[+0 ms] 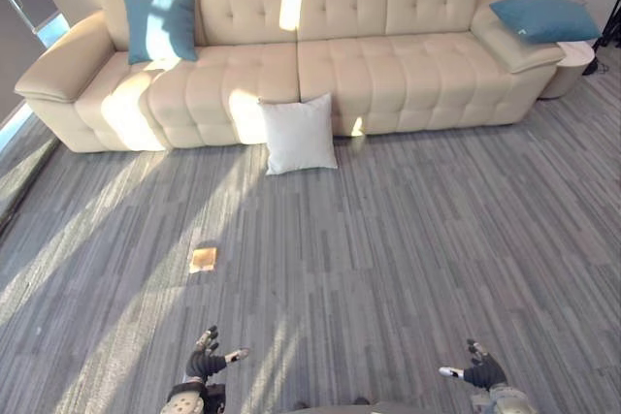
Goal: Pick up cushions and gather them together orderly.
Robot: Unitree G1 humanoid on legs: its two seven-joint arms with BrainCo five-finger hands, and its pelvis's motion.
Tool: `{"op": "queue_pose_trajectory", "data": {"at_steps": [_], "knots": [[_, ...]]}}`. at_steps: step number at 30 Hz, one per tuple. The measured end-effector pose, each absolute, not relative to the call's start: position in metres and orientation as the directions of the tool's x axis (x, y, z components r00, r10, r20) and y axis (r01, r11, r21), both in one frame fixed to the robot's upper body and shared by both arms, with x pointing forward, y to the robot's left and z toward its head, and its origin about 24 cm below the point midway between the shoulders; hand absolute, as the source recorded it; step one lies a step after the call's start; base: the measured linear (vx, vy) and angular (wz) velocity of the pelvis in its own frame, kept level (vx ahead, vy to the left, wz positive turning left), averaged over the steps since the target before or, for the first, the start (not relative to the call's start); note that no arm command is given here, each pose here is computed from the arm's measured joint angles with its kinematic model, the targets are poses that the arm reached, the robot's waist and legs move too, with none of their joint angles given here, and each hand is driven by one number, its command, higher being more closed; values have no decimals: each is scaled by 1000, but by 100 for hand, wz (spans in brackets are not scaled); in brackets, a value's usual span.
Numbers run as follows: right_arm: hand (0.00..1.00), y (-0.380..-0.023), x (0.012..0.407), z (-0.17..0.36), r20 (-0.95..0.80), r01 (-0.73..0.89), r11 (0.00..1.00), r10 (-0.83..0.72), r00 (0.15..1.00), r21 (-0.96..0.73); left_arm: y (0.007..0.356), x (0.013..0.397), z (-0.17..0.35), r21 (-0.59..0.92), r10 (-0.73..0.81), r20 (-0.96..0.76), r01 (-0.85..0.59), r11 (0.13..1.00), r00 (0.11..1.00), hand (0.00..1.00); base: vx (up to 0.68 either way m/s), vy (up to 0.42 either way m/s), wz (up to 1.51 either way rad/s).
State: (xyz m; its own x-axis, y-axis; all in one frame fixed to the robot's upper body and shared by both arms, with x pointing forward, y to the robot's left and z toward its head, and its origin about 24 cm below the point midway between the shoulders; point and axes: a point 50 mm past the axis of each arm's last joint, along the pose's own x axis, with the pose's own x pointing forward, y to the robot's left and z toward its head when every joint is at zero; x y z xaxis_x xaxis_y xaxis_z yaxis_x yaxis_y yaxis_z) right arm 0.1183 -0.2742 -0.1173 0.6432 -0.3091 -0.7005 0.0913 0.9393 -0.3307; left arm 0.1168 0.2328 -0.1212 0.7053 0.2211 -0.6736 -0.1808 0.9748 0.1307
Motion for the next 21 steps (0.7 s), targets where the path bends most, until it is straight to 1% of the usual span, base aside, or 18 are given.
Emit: {"op": "queue_pose_trajectory", "data": {"at_steps": [6, 11, 21], "knots": [[0, -279, 129, -112, -664, 164, 927, -358, 656, -338, 231, 116, -123, 125, 219, -680, -185, 975, 700, 0, 0, 0, 0], [0, -279, 131, -111, -659, 168, 926, -361, 660, -339, 228, 112, -126, 112, 220, -695, -199, 974, 684, 0, -6, -2, 1], [0, -278, 137, -110, -652, 188, 929, -360, 668, -320, 229, 115, -125, 118, 230, -685, -206, 971, 691, 0, 12, 2, -1]]}}
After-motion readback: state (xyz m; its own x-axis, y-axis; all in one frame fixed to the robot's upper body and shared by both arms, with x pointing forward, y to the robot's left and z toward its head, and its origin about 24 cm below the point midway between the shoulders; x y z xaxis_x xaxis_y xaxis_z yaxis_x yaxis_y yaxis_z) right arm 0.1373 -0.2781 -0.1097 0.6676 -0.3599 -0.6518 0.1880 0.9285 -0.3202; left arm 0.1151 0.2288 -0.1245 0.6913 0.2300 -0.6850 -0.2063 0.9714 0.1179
